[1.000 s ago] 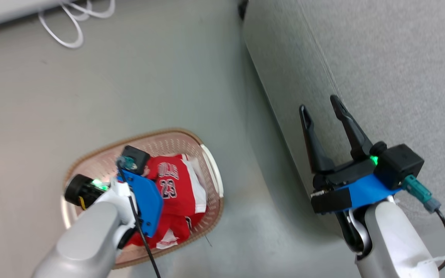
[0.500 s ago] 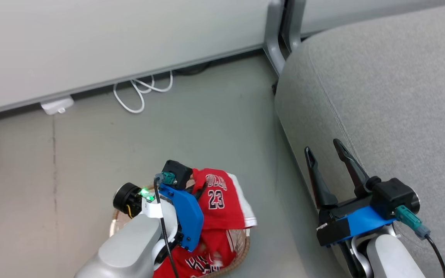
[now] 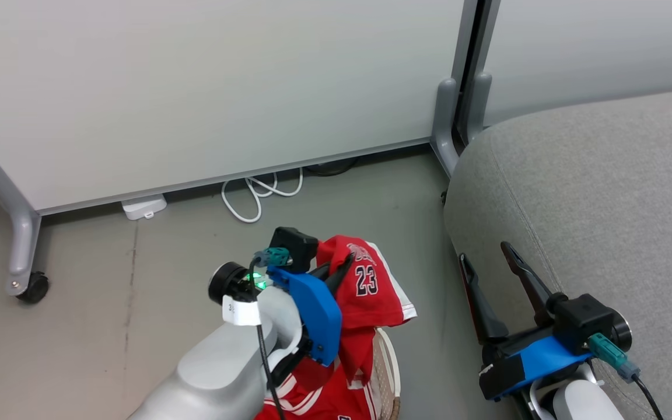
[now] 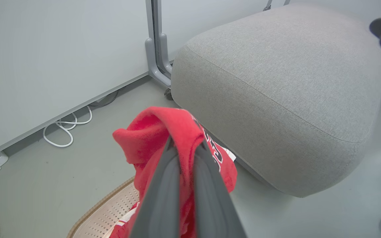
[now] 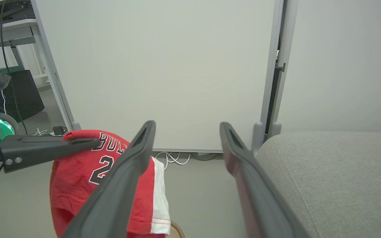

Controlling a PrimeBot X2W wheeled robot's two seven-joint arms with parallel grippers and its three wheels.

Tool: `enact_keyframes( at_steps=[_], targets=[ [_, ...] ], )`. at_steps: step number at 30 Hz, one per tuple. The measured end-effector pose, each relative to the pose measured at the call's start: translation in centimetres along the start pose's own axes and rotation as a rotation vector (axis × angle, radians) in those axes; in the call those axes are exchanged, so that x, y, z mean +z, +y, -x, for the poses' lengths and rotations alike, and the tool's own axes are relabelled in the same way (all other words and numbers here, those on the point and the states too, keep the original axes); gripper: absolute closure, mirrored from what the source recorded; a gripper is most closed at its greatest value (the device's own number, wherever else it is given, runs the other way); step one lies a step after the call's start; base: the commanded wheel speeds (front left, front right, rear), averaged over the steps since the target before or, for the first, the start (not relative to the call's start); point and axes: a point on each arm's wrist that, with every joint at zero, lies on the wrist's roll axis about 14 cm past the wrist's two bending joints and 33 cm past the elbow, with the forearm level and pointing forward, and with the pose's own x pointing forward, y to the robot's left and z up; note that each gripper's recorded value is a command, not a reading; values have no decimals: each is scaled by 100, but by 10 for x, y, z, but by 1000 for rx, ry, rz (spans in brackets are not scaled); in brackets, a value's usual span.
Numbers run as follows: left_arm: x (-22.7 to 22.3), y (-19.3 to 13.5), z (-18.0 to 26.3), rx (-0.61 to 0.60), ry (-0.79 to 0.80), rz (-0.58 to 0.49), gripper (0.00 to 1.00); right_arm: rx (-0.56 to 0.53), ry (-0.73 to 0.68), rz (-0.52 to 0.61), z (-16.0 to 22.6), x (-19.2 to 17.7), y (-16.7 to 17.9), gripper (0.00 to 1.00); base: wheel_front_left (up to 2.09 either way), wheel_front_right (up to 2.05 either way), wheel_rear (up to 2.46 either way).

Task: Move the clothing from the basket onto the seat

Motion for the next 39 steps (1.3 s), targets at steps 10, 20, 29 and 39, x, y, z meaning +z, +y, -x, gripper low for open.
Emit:
enact_keyframes(
  at_steps=[10,20,29,39],
  targets=[
    [51,-19,-2,-36,-96,-54,100,50,2,5,1,4,18,0,0,0,0],
    [77,-29,-6,-60,-149,-81,100,61,7,6,3,5,22,0,0,0,0],
    [70,-29,-9,-63,-134,-72,100,53,26,4,6,0,20,0,0,0,0],
    [67,-28,-11,-65,-127,-65,100,114,120,10,11,-28,40,0,0,0,0]
  ],
)
